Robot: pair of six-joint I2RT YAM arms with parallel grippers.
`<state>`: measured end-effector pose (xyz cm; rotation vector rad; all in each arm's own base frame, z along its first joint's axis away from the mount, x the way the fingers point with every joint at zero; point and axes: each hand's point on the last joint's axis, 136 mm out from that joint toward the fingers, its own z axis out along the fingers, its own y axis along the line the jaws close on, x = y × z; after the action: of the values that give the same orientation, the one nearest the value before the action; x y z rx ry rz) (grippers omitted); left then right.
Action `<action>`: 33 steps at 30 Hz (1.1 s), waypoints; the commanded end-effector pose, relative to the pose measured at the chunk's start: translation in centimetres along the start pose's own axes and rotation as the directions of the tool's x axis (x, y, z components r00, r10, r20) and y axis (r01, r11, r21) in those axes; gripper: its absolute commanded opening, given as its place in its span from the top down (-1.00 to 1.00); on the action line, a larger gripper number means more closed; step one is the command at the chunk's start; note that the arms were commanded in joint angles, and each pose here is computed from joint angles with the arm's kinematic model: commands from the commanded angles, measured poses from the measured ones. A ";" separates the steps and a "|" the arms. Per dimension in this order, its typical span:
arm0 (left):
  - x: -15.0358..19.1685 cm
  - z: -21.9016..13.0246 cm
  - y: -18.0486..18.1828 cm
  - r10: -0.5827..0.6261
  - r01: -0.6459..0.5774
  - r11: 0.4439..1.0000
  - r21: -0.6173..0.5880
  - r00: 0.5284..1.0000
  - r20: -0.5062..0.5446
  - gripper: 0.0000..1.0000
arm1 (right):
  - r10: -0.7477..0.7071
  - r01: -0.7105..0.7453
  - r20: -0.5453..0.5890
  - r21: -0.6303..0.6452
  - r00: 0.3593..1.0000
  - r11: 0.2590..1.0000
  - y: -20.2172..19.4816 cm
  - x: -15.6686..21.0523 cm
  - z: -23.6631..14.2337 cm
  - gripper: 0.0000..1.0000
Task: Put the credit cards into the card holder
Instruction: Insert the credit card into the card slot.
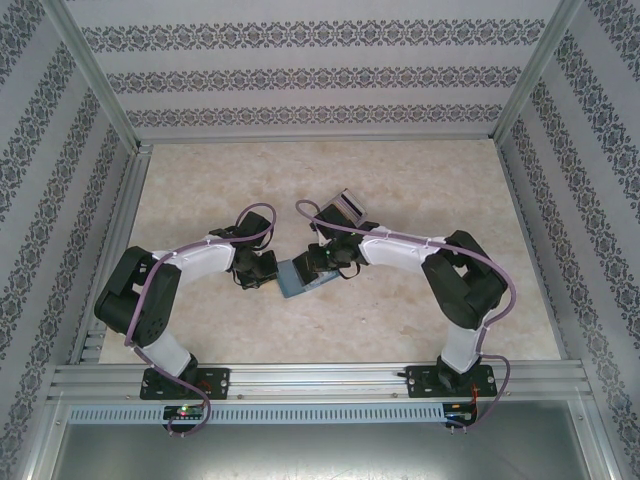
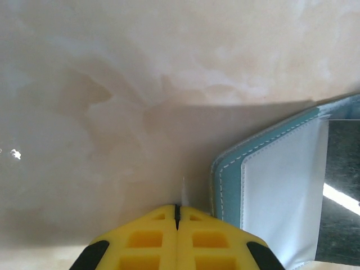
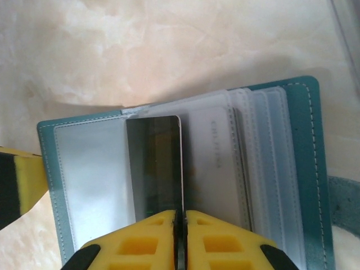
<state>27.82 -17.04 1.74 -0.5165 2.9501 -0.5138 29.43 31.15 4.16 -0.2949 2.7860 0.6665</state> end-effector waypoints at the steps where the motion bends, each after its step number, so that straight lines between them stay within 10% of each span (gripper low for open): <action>1: -1.1 0.4 -0.3 0.017 -0.017 1.000 0.006 1.000 0.022 0.89 | -0.018 0.018 -0.029 -0.002 0.999 1.000 0.2 0.2 0.7 0.73; 33: -1.2 0.8 -0.2 0.009 -0.009 1.000 0.004 1.000 0.028 0.92 | -0.172 0.172 -0.079 -0.005 0.982 0.985 4.1 0.9 0.7 0.62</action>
<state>27.88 -17.12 1.64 -0.5306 2.9706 -0.5199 27.41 34.48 3.10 -0.5788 2.8283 0.5755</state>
